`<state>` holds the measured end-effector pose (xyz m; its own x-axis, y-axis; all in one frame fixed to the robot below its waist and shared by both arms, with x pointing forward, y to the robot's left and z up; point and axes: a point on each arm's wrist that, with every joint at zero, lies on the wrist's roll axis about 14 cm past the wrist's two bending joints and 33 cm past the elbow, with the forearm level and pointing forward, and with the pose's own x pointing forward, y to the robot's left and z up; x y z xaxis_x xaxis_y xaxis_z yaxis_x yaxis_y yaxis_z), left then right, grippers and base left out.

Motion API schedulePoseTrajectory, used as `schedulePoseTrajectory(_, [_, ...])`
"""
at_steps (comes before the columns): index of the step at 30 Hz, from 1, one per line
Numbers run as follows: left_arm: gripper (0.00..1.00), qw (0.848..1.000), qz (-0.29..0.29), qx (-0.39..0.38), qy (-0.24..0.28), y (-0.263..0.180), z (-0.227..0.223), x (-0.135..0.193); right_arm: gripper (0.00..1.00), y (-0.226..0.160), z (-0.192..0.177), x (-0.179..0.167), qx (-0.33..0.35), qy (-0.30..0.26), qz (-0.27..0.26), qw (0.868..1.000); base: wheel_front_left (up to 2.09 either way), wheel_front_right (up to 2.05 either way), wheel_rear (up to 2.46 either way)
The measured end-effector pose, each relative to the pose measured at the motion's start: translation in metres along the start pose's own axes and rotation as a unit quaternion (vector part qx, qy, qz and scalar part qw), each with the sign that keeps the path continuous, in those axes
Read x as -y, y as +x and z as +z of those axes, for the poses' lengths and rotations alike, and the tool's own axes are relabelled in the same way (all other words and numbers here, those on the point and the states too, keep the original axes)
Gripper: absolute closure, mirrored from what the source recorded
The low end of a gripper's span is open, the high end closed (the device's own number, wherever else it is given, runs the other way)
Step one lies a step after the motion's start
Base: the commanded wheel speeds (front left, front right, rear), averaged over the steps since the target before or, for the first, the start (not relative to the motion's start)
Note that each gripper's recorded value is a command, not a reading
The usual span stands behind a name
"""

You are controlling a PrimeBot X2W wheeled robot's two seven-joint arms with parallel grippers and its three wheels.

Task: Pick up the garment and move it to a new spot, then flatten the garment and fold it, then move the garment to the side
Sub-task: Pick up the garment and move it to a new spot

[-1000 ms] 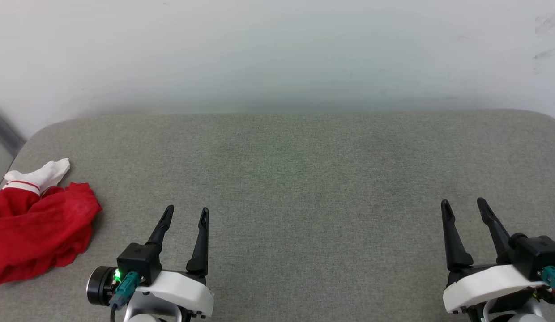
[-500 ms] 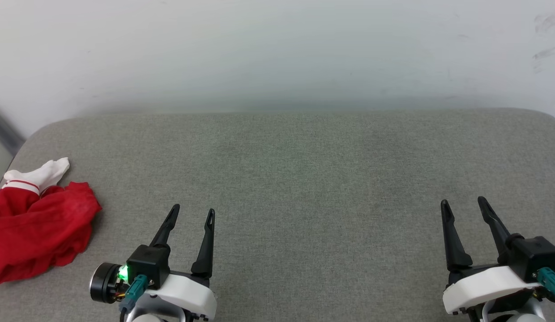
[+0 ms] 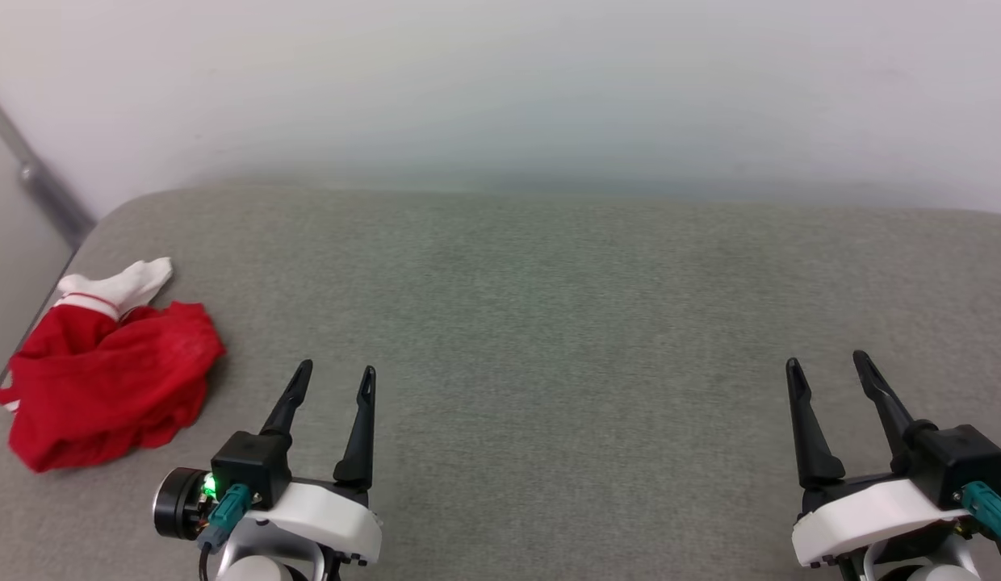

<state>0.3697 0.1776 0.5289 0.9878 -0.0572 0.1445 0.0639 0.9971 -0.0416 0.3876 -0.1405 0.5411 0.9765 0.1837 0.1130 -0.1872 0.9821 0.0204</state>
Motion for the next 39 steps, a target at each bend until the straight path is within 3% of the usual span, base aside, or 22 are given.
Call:
schedulePoseTrajectory(13, [0.0,0.991,0.129,0.003,0.029,-0.042,0.011,-0.082,0.0,0.034,0.001,-0.075,0.006,0.017,0.111,0.994,0.0,0.0,0.0])
schedulePoseTrajectory(24, [0.0,0.976,0.212,-0.003,0.038,-0.085,0.014,-0.125,0.0,0.052,0.004,-0.132,0.011,0.036,0.19,0.981,0.0,0.0,0.0])
schedulePoseTrajectory(33, [0.0,0.97,0.239,-0.008,0.042,-0.099,0.014,-0.139,0.0,0.056,0.002,-0.147,0.006,0.041,0.21,0.977,0.0,0.0,0.0])
schedulePoseTrajectory(39, [0.0,0.971,0.234,-0.013,0.051,-0.085,0.015,-0.152,0.0,0.062,-0.002,-0.144,0.0,0.044,0.205,0.978,0.0,0.0,0.0])
